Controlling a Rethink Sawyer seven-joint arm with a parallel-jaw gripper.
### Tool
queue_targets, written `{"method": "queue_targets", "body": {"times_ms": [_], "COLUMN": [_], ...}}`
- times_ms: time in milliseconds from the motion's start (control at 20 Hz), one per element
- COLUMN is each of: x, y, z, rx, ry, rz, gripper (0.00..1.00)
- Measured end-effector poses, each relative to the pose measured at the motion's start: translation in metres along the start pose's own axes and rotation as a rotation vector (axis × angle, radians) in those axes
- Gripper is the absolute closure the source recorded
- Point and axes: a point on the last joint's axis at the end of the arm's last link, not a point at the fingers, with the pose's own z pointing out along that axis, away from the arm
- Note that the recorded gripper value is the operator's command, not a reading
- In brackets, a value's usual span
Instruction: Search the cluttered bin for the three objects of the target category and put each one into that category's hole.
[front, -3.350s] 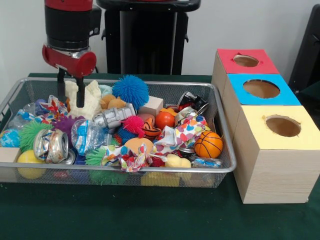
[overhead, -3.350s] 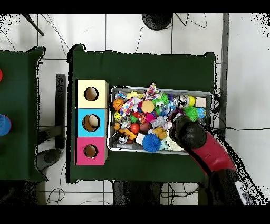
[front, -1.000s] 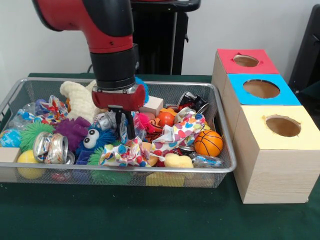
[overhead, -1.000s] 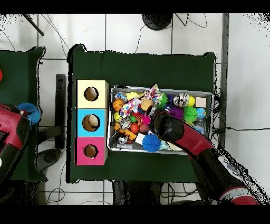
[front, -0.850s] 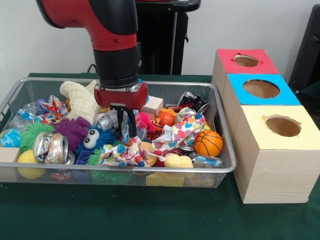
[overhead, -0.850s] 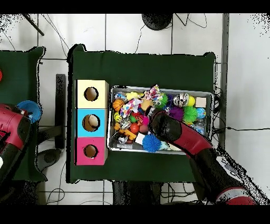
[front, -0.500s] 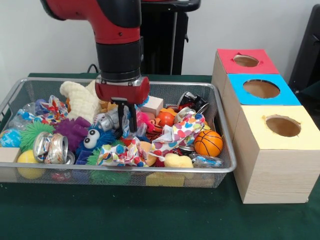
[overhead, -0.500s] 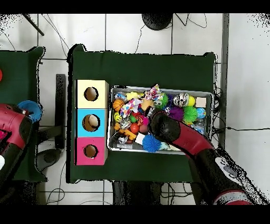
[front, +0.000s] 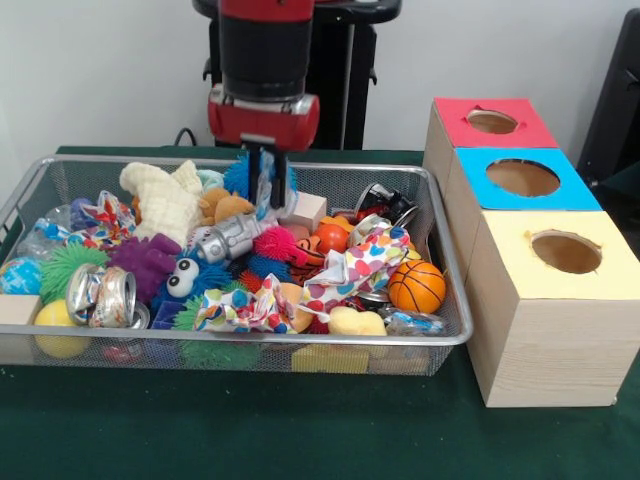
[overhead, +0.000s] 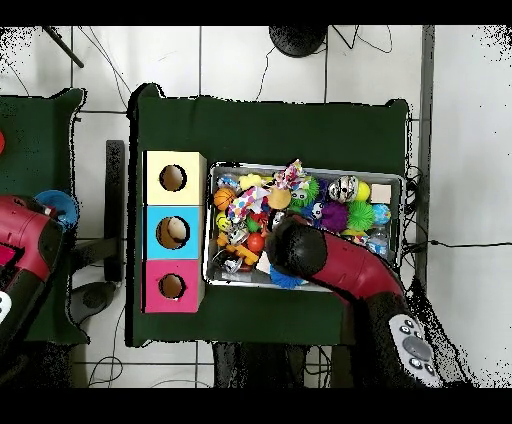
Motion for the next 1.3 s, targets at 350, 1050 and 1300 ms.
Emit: {"method": "queue_targets", "body": {"times_ms": [350,1050,1300], "x": [0.003,0.026,0.046], "y": [0.014,0.053,0.063], "z": [-0.046,-0.099,-0.097], "rx": [0.051,0.089,0.08], "ry": [0.008,0.009,0.041], "rz": [-0.042,0.025,0.118], "gripper": [1.0,1.0,1.0]}}
